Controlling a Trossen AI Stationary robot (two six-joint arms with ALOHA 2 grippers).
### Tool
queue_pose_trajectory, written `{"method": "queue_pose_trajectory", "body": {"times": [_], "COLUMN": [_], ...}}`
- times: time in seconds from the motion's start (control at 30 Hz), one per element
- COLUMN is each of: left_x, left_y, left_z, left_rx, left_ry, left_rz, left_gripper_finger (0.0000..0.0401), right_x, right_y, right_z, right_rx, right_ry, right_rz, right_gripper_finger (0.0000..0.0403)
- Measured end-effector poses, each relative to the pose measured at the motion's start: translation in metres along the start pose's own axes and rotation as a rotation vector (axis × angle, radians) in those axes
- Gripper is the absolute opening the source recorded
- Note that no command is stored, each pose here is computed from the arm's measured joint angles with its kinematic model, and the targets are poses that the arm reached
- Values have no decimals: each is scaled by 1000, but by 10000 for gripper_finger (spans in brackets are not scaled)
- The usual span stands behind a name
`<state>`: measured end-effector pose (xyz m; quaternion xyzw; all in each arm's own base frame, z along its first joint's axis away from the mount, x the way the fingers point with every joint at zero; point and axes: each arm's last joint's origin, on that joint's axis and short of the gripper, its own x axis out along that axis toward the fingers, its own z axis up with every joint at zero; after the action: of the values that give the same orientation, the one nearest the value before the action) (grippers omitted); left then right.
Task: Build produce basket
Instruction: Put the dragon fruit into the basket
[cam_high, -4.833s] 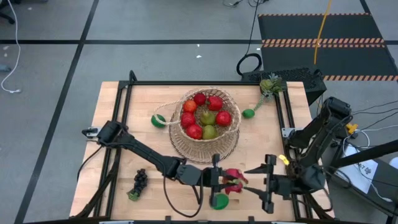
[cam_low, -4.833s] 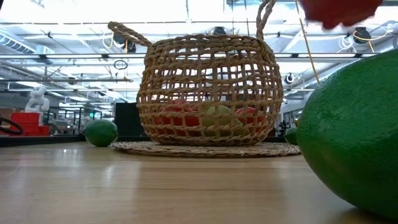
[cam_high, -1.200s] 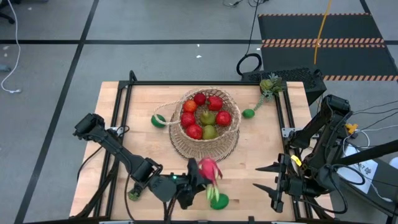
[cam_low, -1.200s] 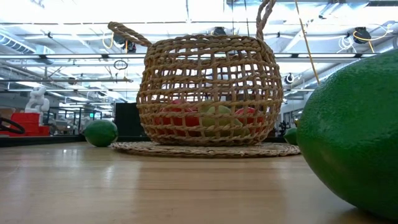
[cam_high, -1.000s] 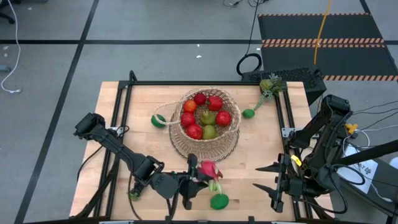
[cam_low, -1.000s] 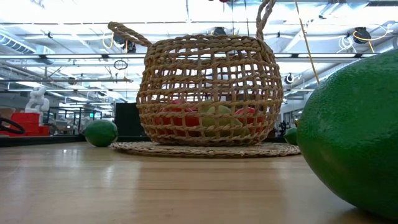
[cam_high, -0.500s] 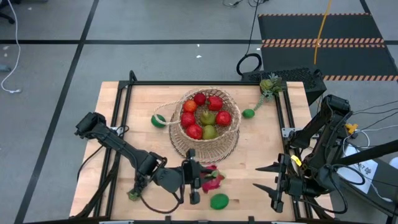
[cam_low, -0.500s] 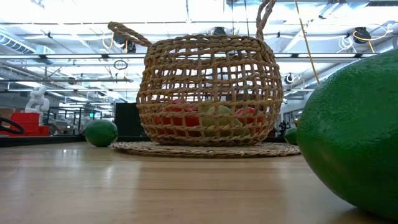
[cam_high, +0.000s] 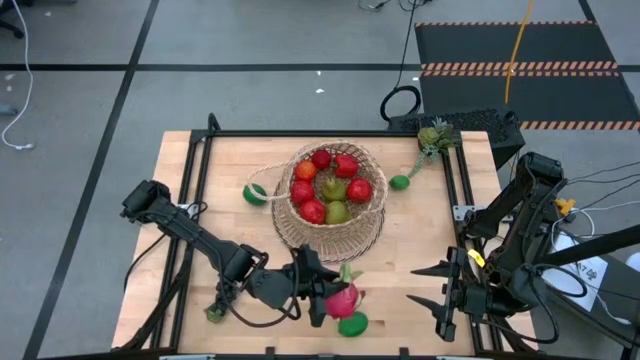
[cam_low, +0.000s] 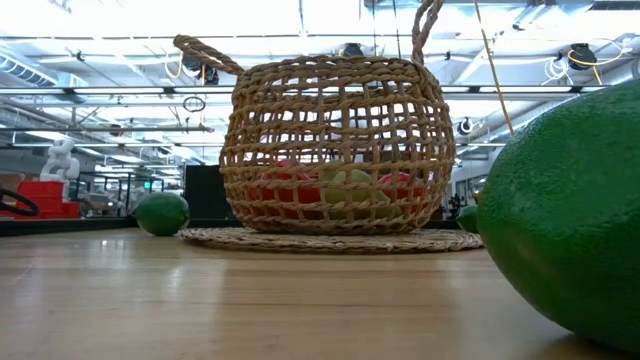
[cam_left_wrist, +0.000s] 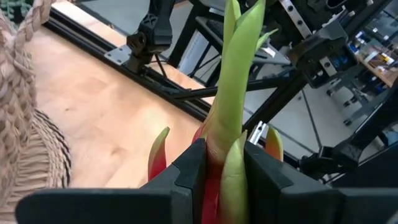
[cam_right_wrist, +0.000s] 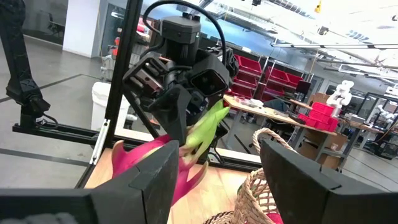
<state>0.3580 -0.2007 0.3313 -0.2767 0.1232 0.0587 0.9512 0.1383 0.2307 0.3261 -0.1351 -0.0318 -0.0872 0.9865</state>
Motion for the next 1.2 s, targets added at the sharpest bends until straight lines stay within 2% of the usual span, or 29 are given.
{"method": "queue_pose_trajectory", "body": {"times": [0.43, 0.5, 0.67, 0.77, 1.03, 1.2], "left_x": [1, 2, 9, 13, 15, 4], "left_y": [-1, 1, 9, 13, 31, 55], "left_z": [2, 3, 12, 22, 64, 93], "left_rx": [5, 72, 322, 448, 501, 517], "left_ry": [-14, -17, -45, -96, -232, -208], "left_rz": [-13, -8, 27, 32, 79, 170], "left_gripper_finger": [85, 85, 85, 85, 85, 85], "right_x": [0, 0, 0, 0, 0, -1], "right_y": [0, 0, 0, 0, 2, 5], "right_z": [0, 0, 0, 0, -4, -17], "right_rx": [0, 0, 0, -4, 57, 130], "right_ry": [0, 0, 0, 0, 10, 26], "right_rz": [0, 0, 0, 0, 12, 21], "right_gripper_finger": [220, 220, 220, 220, 220, 220]}}
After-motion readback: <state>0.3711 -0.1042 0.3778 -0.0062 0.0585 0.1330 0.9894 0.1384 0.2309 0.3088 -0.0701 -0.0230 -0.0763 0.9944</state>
